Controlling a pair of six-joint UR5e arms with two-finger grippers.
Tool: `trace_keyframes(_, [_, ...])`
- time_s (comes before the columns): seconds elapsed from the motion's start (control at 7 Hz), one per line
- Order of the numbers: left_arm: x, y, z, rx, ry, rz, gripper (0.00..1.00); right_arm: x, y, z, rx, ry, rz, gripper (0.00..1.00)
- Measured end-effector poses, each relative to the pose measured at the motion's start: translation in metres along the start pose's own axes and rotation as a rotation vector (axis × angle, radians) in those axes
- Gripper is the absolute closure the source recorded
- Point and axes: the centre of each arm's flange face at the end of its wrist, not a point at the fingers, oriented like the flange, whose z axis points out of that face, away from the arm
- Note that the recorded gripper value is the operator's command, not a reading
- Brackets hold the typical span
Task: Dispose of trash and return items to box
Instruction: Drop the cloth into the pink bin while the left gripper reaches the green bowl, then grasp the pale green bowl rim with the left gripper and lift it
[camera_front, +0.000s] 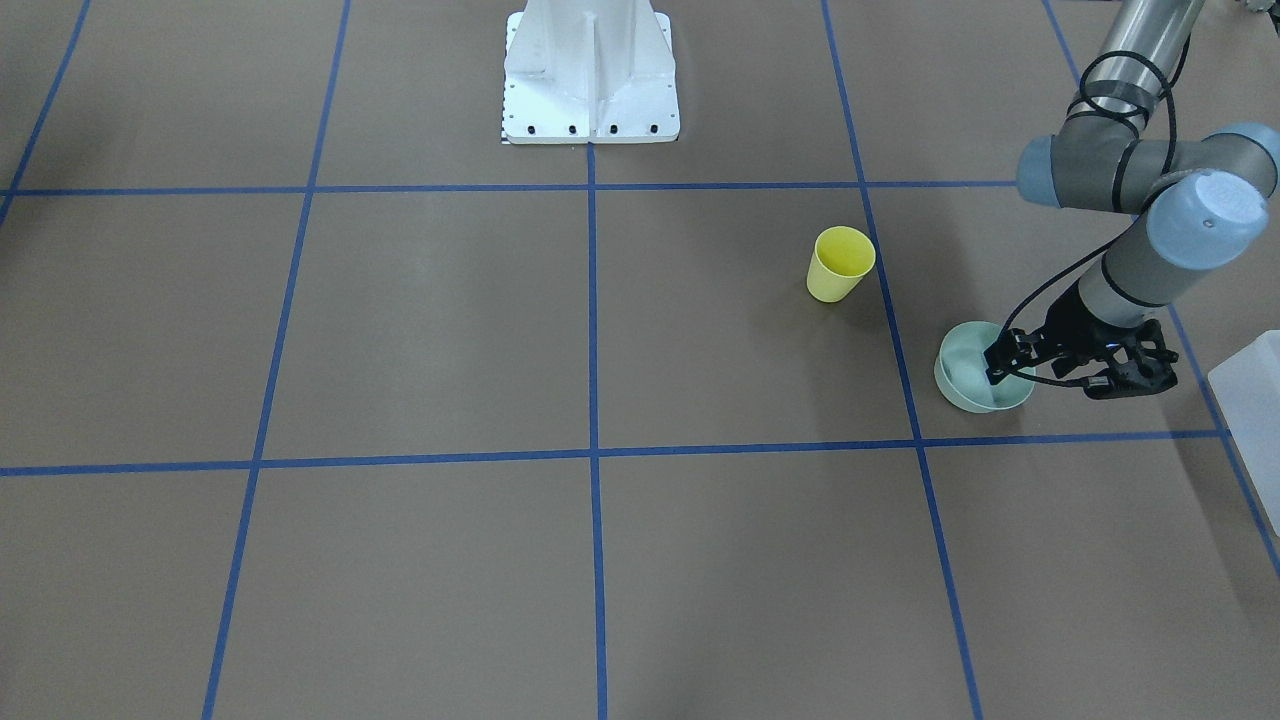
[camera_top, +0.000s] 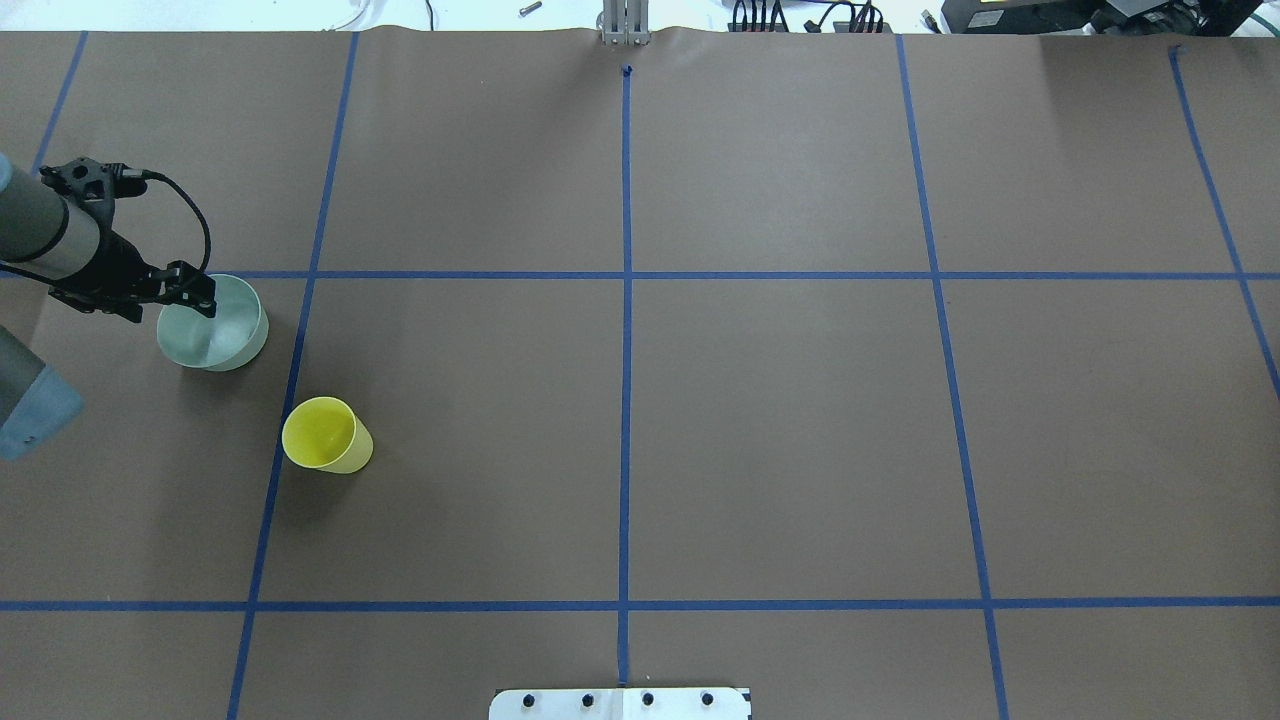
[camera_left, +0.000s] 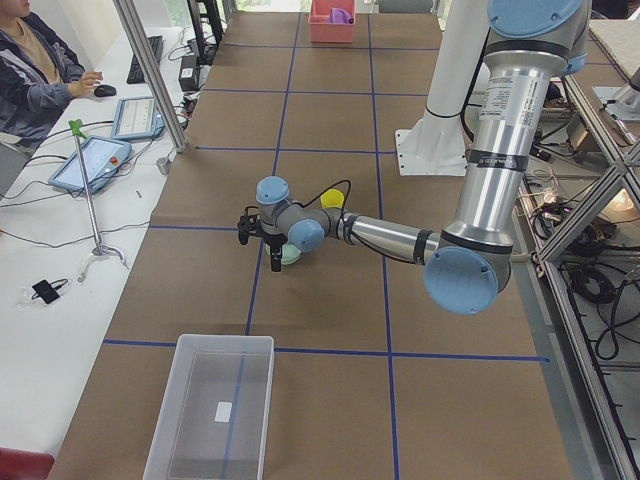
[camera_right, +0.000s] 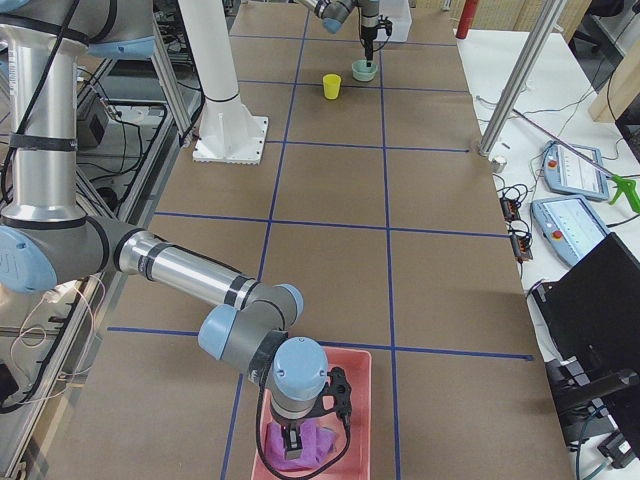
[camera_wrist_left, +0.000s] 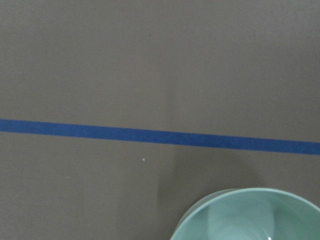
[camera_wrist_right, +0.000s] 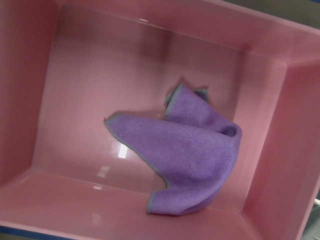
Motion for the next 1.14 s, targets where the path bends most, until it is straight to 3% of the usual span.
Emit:
trace_keyframes(0.14, [0.003,0.005,0.007,-0.015,-0.002,0.010,1.00,0.000,0.000,0.000,0.000,-0.001,0.001,0.00])
trace_keyframes(0.57, [0.012,0.008,0.003,-0.105,0.075,0.008,1.00,-0.002,-0.001,-0.001,0.015,-0.018,0.001,0.00])
trace_keyframes(0.86, [-0.014,-0.021,-0.041,-0.135,0.169,0.008,1.00,-0.005,-0.005,-0.004,0.030,-0.024,0.000,0.00])
trace_keyframes(1.14, [-0.093,-0.064,-0.106,-0.103,0.201,0.087,1.00,-0.006,-0.007,-0.007,0.037,-0.022,-0.003,0.00])
